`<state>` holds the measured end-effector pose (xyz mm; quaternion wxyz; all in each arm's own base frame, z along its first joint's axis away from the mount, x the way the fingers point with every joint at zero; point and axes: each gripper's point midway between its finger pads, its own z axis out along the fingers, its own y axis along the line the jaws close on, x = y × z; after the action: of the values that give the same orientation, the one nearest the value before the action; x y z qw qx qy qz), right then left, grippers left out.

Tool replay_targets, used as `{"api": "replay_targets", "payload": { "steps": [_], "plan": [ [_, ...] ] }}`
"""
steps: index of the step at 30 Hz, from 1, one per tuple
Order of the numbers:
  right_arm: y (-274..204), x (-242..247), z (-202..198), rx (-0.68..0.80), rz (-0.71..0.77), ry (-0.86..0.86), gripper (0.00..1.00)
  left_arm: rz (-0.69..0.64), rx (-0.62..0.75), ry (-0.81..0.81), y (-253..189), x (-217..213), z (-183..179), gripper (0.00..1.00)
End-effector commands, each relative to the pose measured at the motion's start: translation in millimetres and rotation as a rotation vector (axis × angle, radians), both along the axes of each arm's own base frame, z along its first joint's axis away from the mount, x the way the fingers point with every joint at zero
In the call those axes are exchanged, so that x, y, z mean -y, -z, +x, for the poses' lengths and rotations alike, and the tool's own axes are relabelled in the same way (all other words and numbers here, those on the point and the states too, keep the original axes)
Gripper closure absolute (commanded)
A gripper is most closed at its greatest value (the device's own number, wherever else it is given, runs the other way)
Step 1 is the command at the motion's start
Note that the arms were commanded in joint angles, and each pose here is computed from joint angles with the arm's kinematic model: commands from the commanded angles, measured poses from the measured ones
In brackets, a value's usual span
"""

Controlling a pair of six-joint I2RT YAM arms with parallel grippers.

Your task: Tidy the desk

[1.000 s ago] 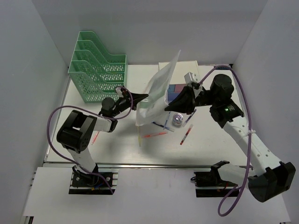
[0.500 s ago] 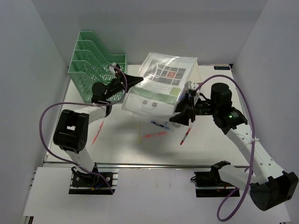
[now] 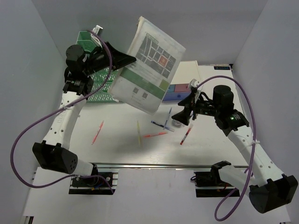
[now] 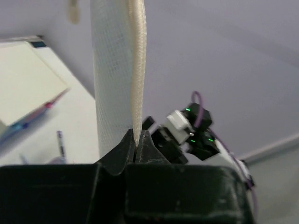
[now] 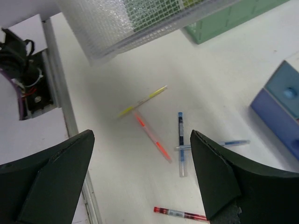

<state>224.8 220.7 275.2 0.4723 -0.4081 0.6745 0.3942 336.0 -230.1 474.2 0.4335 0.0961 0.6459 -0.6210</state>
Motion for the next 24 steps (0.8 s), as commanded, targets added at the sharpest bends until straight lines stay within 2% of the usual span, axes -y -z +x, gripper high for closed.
{"api": "replay_targets", "payload": {
  "steps": [1, 5, 10, 11, 13, 14, 16, 17, 24],
  "plan": [
    [-16.9, 10.4, 15.8, 0.092, 0.003, 0.102, 0.11, 0.157, 0.034, -0.184, 16.4, -18.1, 23.7, 1.00],
    [-21.6, 17.5, 26.7, 0.124, 0.001, 0.177, 0.11, 0.264, 0.164, -0.309, -2.2, -35.7, 28.5, 1.00],
    [-50.7, 2.6, 10.8, 0.168, 0.081, 0.041, 0.13, 0.326, 0.263, -0.256, 7.4, -32.0, 9.9, 1.00],
    [-59.2, -2.6, 4.6, 0.161, 0.117, -0.006, 0.14, 0.328, 0.257, -0.216, 18.4, -26.4, 3.2, 1.00],
    [-64.5, -9.5, 3.1, 0.100, 0.167, -0.035, 0.16, 0.313, 0.308, -0.191, 12.9, -25.0, -9.4, 1.00],
    [-73.3, -13.0, 6.7, 0.124, 0.199, -0.043, 0.16, 0.311, 0.309, -0.166, 16.3, -23.3, -14.8, 1.00],
    [-67.6, -18.0, 13.9, 0.060, 0.237, -0.043, 0.12, 0.304, 0.336, -0.152, 10.4, -23.4, -25.0, 1.00],
    [-71.0, -20.0, 23.3, 0.083, 0.263, -0.042, 0.11, 0.300, 0.348, -0.139, 9.0, -22.8, -30.2, 1.00],
    [-87.4, -27.2, 42.0, 0.043, 0.380, -0.053, 0.11, 0.209, 0.403, -0.112, -14.8, -22.8, -71.0, 1.00]
  ]
}}
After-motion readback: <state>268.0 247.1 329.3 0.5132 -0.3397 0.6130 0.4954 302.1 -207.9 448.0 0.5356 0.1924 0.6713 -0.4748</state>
